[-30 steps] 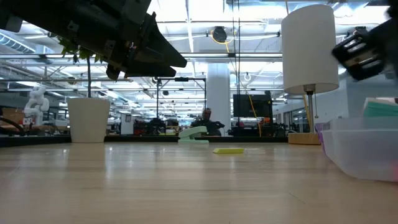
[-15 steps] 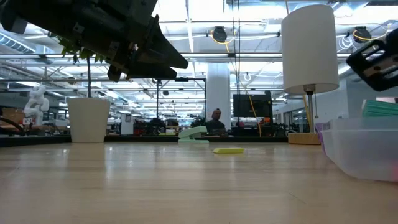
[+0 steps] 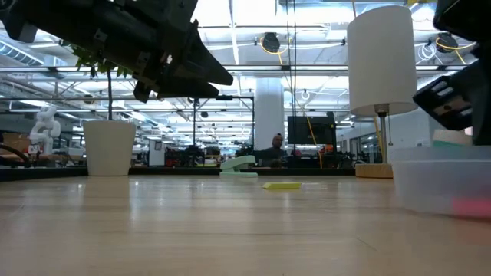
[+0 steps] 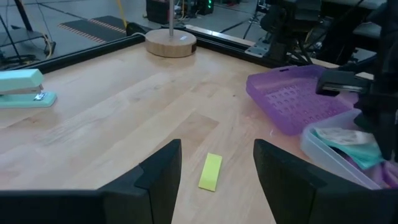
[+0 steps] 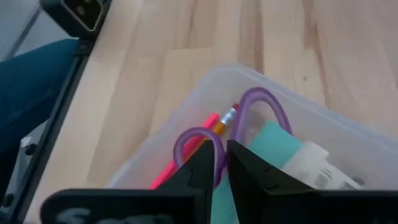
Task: Pack school essentials
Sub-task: Put the blue sticky notes into the violet supply box, then put the green eraser into the violet supply box
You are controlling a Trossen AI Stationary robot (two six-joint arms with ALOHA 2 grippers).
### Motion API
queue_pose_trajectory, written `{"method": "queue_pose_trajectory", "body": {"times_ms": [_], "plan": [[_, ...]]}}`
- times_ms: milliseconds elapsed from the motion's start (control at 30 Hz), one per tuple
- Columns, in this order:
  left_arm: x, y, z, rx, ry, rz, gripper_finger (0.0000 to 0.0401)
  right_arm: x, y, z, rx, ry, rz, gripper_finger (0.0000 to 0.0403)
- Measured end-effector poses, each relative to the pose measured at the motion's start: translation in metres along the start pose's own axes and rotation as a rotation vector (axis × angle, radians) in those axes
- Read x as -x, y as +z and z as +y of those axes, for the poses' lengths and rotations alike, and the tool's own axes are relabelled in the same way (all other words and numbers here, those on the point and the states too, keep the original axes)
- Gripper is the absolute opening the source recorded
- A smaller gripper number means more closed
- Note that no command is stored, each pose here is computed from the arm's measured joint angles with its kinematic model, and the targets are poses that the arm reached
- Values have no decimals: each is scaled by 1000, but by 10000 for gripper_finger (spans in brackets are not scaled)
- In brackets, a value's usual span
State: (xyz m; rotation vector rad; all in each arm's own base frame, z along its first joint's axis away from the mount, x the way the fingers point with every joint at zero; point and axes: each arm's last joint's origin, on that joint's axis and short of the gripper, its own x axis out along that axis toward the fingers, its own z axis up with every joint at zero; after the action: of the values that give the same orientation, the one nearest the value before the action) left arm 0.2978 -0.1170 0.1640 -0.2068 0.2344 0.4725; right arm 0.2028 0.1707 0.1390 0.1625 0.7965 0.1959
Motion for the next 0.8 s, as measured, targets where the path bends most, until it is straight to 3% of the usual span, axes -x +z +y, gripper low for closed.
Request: {"method": "queue_pose_trajectory", "body": {"times_ms": [200,433,567,800], "plan": [[0,0,0,6,-10,5,202,5,6,1,-3,42,-25,36],[-1,4,-6,27,-72,21,202,29,12,7,104,130,-35,36],[-7,27,-26,-34,-103,24,202,46,10,3,164,108,5,36],[-44,65,-70,-186,-11,155,202,79,14,-7,265,110,-4,36]]}}
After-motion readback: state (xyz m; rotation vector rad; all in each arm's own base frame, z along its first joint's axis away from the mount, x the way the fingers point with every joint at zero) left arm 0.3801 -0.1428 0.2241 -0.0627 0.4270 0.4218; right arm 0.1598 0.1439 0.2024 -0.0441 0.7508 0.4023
